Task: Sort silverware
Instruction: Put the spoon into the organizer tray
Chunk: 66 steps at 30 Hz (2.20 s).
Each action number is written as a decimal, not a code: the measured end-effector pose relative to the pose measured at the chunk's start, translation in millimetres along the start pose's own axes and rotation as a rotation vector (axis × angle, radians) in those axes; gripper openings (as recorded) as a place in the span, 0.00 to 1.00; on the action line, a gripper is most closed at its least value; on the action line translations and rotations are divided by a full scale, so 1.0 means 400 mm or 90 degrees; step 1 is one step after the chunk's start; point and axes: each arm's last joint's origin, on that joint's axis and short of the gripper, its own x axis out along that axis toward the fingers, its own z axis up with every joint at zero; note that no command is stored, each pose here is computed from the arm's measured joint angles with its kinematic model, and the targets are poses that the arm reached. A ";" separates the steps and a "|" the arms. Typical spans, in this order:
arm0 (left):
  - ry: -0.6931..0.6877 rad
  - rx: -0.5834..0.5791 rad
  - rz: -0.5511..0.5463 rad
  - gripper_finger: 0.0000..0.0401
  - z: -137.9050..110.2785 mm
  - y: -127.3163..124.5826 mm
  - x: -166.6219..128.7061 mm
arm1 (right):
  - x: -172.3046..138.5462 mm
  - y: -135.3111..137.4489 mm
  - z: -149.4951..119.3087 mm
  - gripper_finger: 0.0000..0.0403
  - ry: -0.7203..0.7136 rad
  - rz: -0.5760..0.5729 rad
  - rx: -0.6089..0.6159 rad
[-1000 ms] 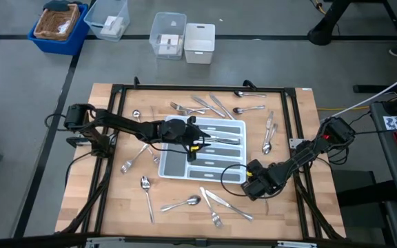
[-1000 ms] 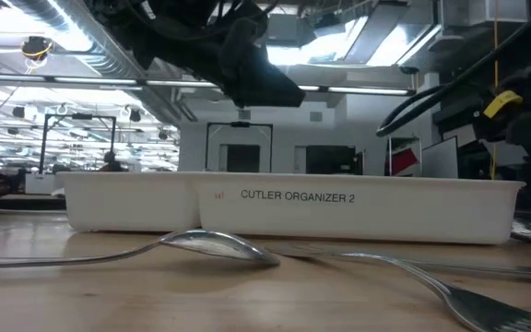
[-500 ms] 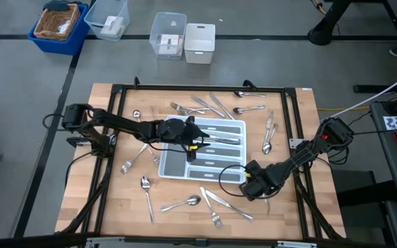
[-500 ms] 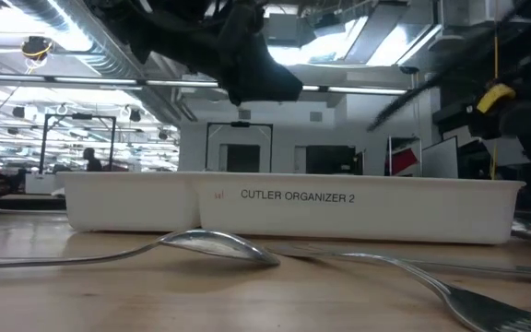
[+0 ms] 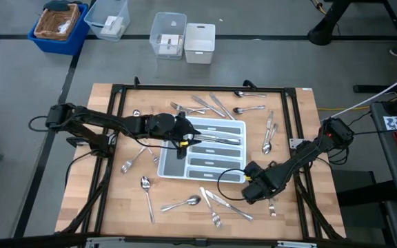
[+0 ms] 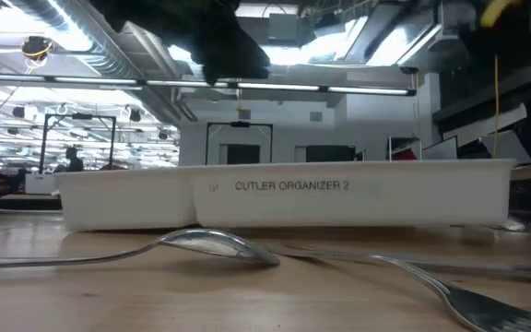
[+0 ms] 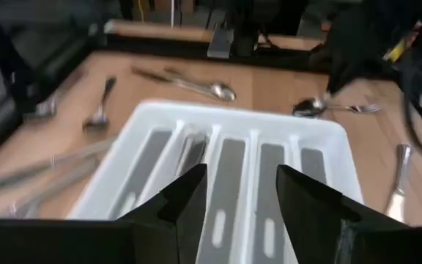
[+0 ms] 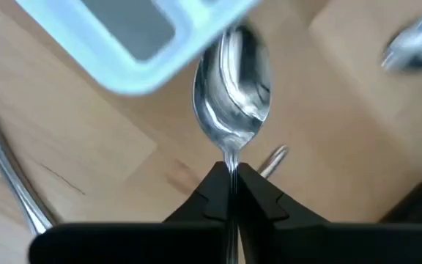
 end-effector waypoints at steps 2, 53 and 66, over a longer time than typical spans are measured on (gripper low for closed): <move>0.024 -0.024 0.002 0.39 -0.002 0.002 -0.018 | -0.029 0.000 0.012 0.03 -0.031 -0.008 -0.041; 0.232 -0.161 -0.019 0.39 -0.059 -0.036 -0.109 | -0.046 0.085 -0.160 0.10 0.030 0.044 0.375; 0.232 -0.166 -0.018 0.39 -0.059 -0.036 -0.109 | 0.065 0.136 -0.178 0.36 -0.001 -0.050 0.428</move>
